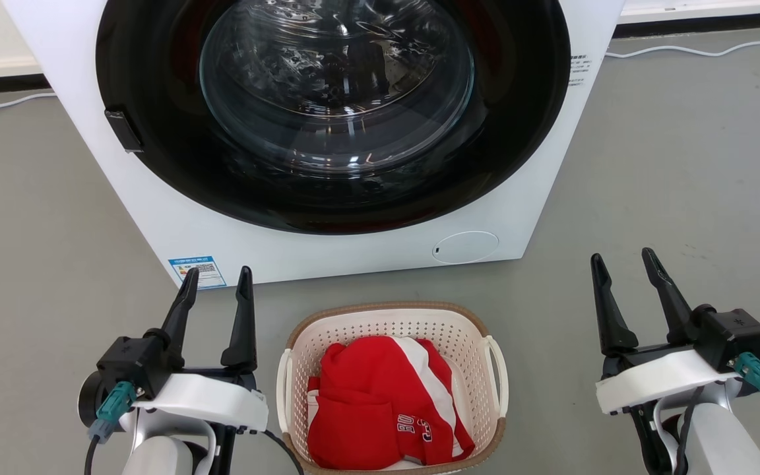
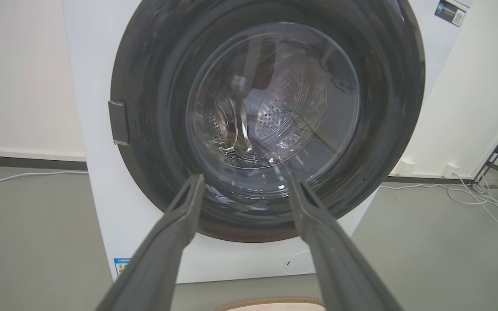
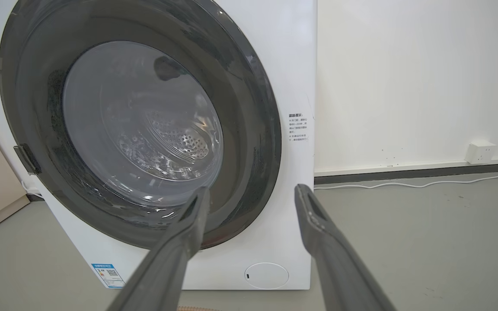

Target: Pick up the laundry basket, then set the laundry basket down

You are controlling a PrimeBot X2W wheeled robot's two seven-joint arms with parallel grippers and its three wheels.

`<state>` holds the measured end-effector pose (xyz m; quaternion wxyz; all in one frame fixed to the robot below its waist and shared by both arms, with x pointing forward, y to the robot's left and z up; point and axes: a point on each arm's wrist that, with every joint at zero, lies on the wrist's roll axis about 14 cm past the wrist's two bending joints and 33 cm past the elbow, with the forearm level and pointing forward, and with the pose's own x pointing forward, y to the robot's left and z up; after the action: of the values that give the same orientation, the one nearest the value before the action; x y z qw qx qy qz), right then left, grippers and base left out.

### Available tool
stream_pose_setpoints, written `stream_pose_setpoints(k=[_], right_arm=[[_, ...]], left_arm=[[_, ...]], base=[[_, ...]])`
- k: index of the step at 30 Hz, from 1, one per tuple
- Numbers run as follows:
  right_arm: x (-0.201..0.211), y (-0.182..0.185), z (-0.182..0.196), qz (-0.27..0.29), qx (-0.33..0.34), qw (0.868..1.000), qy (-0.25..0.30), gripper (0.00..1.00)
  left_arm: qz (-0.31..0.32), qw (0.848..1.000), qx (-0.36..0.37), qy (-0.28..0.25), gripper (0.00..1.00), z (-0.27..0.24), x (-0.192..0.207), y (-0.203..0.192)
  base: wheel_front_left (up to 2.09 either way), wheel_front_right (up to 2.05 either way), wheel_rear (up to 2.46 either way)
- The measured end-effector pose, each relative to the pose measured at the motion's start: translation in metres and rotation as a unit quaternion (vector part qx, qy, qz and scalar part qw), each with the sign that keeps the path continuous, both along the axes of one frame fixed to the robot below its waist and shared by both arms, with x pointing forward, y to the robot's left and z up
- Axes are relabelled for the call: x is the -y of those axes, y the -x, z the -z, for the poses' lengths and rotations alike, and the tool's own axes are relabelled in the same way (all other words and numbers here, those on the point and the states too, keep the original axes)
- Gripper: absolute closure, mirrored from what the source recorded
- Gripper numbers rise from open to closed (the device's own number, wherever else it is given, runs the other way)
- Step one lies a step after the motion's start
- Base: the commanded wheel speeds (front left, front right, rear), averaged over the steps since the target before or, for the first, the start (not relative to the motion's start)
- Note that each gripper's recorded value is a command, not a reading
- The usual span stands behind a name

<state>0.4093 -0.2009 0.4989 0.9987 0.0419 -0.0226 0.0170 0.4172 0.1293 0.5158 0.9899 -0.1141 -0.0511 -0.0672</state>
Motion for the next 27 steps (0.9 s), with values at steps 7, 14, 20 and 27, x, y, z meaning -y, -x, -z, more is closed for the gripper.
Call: stream_pose_setpoints(k=[7,14,20,27], right_arm=[[0.000,0.000,0.001,-0.001,-0.001,1.000,-0.001,0.00],[-0.002,0.010,0.023,0.004,-0.036,0.999,-0.016,1.00],[-0.001,0.012,0.025,0.011,-0.041,0.998,-0.051,1.00],[0.000,0.012,0.024,0.019,-0.044,0.995,-0.090,1.00]], left_arm=[[-0.002,1.000,-0.004,0.000,0.00,0.003,-0.001,0.000],[-0.002,0.999,-0.050,0.019,1.00,0.029,-0.002,0.009],[-0.008,0.997,-0.058,0.047,1.00,0.030,-0.005,0.010],[-0.017,0.994,-0.072,0.082,1.00,0.032,-0.011,0.011]], base=[[0.00,0.00,0.00],[0.00,0.00,0.00],[0.00,0.00,0.00],[0.00,0.00,0.00]])
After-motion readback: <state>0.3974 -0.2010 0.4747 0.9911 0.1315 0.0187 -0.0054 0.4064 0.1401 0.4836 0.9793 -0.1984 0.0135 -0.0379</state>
